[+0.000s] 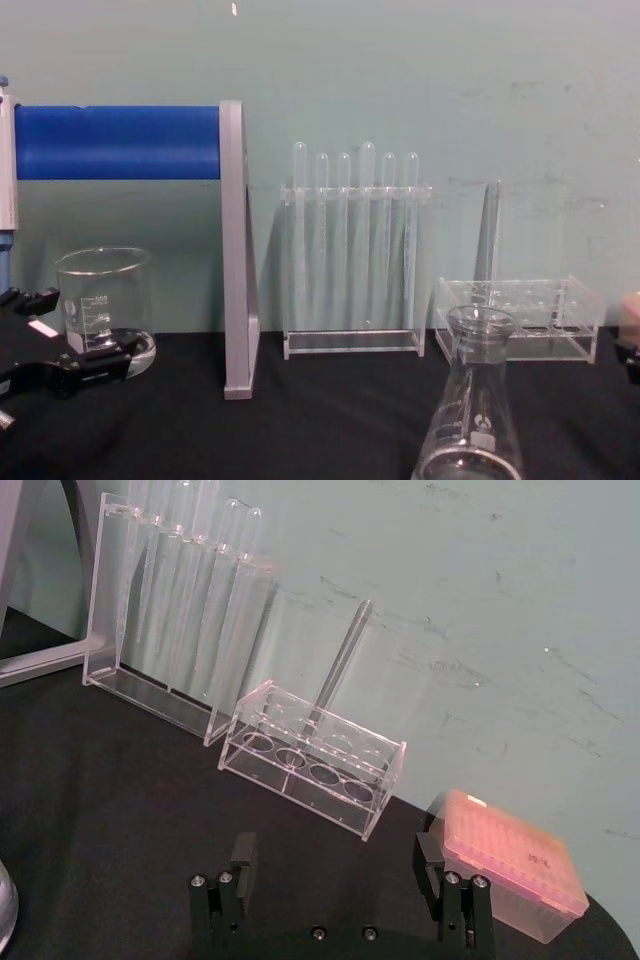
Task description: Grasp the erlenmeyer flask with one hand, shake it three times, then place it back.
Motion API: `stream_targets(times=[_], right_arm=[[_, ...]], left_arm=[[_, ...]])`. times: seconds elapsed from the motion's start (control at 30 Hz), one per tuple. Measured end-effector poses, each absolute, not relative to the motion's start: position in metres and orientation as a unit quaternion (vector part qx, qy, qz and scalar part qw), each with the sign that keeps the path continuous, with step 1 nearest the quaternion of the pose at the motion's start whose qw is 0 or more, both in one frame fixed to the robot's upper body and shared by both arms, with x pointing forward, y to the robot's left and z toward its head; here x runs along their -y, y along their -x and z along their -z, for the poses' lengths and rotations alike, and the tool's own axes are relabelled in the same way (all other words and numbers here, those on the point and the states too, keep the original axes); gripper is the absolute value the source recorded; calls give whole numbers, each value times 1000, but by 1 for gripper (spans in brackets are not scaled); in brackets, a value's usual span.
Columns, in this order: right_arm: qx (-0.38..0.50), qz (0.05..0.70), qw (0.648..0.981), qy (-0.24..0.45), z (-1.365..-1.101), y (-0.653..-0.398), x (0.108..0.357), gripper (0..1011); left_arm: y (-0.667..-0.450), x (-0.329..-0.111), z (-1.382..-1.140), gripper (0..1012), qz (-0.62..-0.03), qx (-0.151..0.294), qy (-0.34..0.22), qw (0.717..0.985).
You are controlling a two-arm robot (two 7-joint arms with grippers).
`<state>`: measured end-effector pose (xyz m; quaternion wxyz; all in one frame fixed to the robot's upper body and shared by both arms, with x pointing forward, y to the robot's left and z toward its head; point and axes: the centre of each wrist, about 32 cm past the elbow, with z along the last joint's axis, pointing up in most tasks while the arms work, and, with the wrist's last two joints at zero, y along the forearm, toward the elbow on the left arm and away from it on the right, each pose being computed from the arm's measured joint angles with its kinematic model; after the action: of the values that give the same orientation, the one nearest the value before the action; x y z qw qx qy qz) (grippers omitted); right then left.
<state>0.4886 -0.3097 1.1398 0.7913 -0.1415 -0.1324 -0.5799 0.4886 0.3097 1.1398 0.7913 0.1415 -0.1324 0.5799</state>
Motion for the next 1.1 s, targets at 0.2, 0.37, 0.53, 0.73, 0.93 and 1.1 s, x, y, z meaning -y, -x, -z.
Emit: stream_targets(times=[0.2, 0.37, 0.53, 0.73, 0.93, 1.1], right_arm=[[132, 580, 791, 142, -1140, -489, 310, 1000], [132, 580, 791, 142, -1140, -489, 310, 1000], [132, 580, 791, 142, -1140, -489, 310, 1000], [132, 580, 791, 142, -1140, -489, 310, 1000], [132, 580, 791, 142, -1140, -489, 310, 1000], [131, 577, 794, 142, -1140, -488, 310, 1000]], left_arm=[[-489, -310, -1140, 1001, -580, 132, -142, 791], [-489, -310, -1140, 1001, -580, 132, -142, 791], [-489, -310, -1140, 1002, -580, 132, -142, 791], [-489, -310, -1140, 1001, -580, 132, -141, 791], [-489, -310, -1140, 1000, -580, 132, -141, 791], [-489, -310, -1140, 1001, -580, 132, -141, 791]])
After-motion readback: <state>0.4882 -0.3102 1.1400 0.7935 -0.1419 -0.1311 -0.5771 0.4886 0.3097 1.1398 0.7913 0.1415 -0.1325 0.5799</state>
